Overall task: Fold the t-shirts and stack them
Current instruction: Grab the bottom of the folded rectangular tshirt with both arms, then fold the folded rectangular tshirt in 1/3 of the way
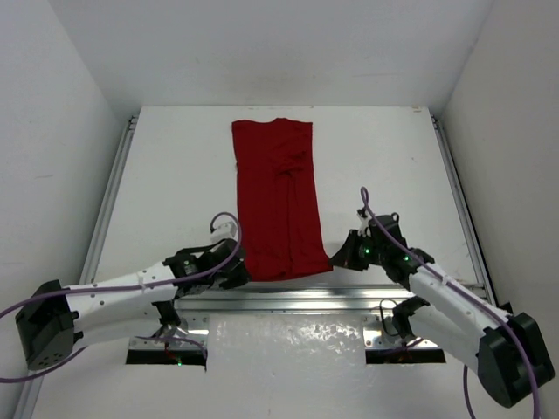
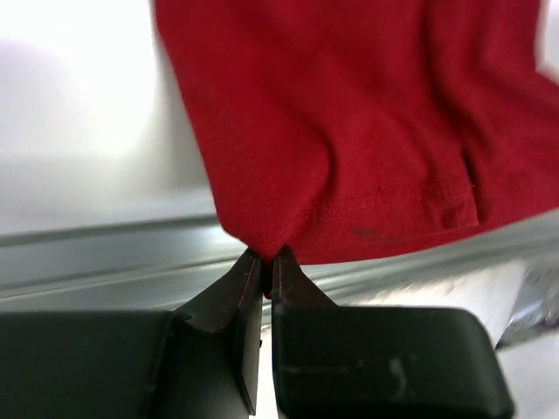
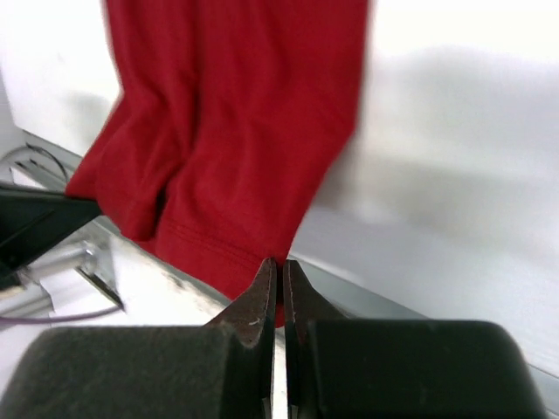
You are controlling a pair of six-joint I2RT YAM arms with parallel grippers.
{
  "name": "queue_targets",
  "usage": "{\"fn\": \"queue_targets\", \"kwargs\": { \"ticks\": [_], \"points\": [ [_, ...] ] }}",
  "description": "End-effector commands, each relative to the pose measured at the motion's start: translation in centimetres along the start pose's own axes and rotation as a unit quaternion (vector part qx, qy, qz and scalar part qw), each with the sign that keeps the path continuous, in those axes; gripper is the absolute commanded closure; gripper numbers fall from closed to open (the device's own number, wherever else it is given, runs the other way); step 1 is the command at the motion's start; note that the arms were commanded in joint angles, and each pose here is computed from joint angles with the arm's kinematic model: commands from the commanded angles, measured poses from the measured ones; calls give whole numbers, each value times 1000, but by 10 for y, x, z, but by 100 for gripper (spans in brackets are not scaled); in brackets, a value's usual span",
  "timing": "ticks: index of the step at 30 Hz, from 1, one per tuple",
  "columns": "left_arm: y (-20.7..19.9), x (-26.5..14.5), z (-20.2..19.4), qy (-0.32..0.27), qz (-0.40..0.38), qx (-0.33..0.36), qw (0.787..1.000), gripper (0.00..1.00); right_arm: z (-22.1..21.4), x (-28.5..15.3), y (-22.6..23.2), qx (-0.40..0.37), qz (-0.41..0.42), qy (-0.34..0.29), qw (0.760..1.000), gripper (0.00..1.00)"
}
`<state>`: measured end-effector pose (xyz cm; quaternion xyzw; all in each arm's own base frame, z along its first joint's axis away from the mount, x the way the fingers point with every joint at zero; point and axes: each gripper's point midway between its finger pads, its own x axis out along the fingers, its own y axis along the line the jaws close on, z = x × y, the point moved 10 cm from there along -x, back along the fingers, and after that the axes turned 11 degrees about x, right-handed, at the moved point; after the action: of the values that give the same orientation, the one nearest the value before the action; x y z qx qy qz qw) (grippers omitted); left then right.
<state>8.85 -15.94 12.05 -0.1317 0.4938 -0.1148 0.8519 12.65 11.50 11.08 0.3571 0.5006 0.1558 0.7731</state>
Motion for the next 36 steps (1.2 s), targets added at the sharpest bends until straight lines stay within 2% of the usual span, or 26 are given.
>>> {"fn": "queue_targets", "kwargs": {
  "ticks": [1, 9, 14, 18, 25, 36],
  "points": [
    [-11, -15, 37, -62, 74, 26, 995, 100, 31, -9, 37, -31, 8, -42, 999, 100],
    [-23, -15, 148, -134, 136, 13, 982, 100, 99, 1, 100, -76, -19, -71, 994, 100],
    [-34, 2, 197, -146, 161, 32, 976, 100, 144, 23, 121, -83, -37, -76, 993, 100],
    [-39, 20, 223, -150, 174, 71, 971, 100, 168, 43, 123, -84, -46, -66, 993, 100],
    [-26, 45, 267, -155, 186, 60, 968, 100, 215, 73, 130, -84, -56, -61, 993, 100],
    [-9, 92, 301, -152, 181, 66, 969, 100, 262, 116, 117, -77, -84, -57, 992, 100]
  ]
}}
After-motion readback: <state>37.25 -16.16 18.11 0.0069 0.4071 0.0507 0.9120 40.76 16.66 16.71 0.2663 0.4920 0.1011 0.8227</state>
